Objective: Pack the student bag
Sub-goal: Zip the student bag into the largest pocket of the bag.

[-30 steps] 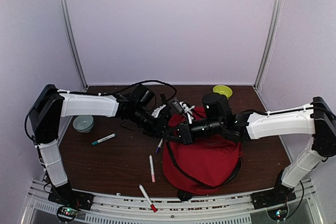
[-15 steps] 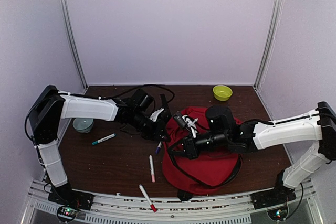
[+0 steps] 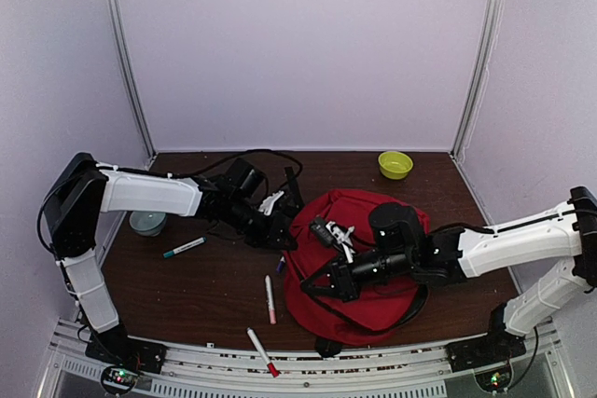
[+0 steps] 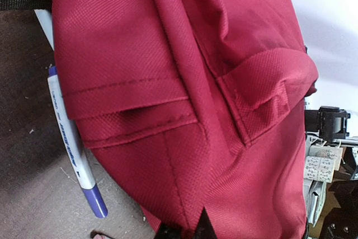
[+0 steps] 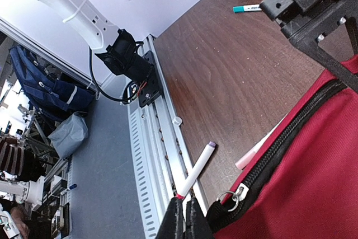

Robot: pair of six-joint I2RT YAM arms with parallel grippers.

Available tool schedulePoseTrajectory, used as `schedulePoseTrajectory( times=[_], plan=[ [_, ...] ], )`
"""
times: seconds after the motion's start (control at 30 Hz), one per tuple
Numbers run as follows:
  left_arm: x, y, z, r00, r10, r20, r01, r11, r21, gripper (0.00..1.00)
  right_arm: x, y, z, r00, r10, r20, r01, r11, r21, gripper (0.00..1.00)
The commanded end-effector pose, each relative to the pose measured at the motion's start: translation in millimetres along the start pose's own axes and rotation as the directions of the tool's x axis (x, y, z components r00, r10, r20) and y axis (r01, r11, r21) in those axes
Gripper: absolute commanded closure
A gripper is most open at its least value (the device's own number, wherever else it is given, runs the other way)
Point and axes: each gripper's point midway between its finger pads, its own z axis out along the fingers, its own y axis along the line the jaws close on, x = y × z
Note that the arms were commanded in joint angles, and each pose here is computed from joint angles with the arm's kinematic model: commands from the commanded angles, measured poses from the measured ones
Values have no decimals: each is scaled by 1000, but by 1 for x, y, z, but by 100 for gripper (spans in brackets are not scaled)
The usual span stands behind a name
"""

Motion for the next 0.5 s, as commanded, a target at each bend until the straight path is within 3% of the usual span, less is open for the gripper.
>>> schedulePoseTrajectory(
  times=[0.0,0.47],
  plan=[
    [-23,0,-16,994,48,96,-47,999,-13,100,11,8,-8,1000,6,-15,-6,1000,-11,100],
    [-26,4,-42,985,100,138,-87,991,-99,100,34,-3,-35,999,35,3,-35,997,65,100]
  ],
)
